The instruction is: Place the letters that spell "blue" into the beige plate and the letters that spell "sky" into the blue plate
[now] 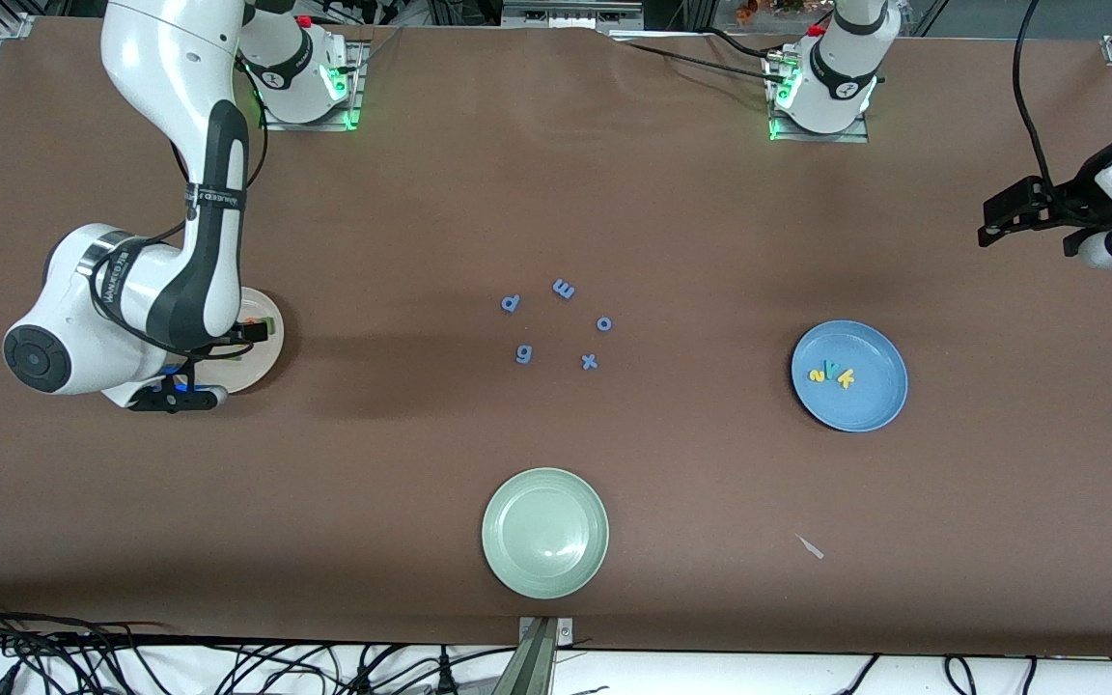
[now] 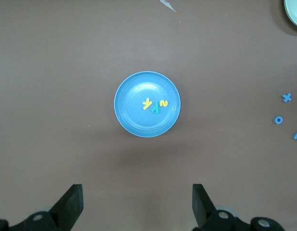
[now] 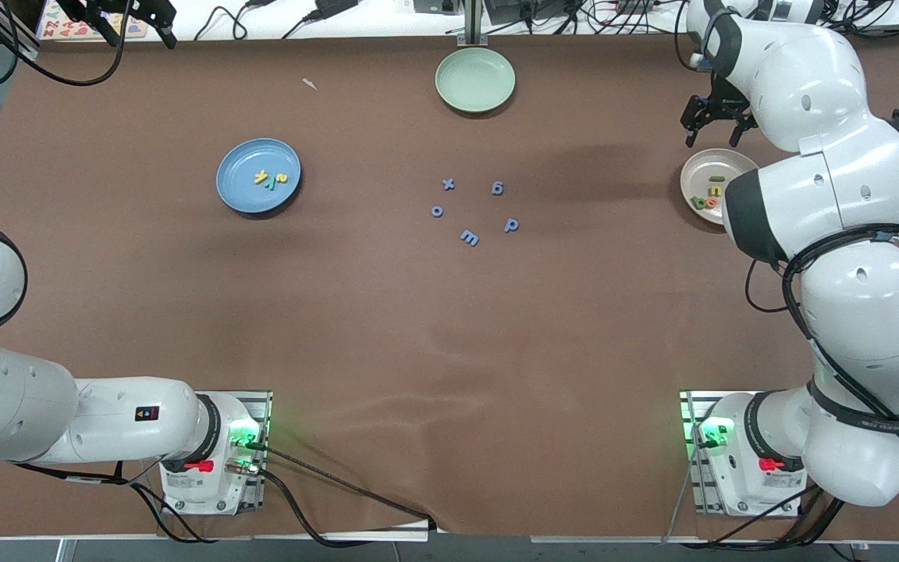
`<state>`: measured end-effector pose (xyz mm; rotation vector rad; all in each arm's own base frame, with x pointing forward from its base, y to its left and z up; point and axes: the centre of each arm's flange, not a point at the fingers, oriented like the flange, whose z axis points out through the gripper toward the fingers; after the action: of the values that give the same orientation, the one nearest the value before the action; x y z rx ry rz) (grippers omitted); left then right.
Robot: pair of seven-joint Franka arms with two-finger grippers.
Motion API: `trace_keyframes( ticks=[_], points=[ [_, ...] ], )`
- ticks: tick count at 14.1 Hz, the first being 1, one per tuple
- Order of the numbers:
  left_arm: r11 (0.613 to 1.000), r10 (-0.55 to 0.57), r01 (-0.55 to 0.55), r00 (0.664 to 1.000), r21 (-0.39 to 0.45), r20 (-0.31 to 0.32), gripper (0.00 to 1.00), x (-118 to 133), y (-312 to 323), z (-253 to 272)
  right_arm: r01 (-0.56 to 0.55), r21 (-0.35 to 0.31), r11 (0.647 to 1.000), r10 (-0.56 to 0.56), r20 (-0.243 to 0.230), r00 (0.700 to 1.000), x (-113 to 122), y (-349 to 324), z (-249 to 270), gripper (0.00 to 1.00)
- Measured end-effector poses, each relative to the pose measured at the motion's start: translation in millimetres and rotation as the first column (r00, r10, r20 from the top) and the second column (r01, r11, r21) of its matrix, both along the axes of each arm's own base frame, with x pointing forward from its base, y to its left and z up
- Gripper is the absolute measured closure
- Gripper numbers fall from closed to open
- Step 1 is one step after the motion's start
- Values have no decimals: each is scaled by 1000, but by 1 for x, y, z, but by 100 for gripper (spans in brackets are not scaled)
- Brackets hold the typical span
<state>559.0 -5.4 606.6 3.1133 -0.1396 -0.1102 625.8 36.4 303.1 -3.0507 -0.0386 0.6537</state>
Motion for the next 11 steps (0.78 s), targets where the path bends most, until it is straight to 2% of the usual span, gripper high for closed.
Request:
trace_keyframes(
  ticks=[2,4,5,8,11],
  points=[
    [1000,0,0,1000,0,1,0,0,0,0,1,5,1000,-1,-21,1000,-3,2,2,0],
    [1000,0,0,1000,0,3,0,0,0,0,-19,4,1000,19,-13,1000,-1,17,16,0],
    [1000,0,0,1000,0,3,0,0,0,0,-32,-11,999,32,-3,999,0,27,28,0],
    [1000,0,0,1000,0,3,0,0,0,0,-139,-69,988,138,-18,990,-10,47,70,0],
    [1000,0,0,1000,0,3,0,0,0,0,-157,-11,988,157,69,985,-34,35,148,0]
  ],
)
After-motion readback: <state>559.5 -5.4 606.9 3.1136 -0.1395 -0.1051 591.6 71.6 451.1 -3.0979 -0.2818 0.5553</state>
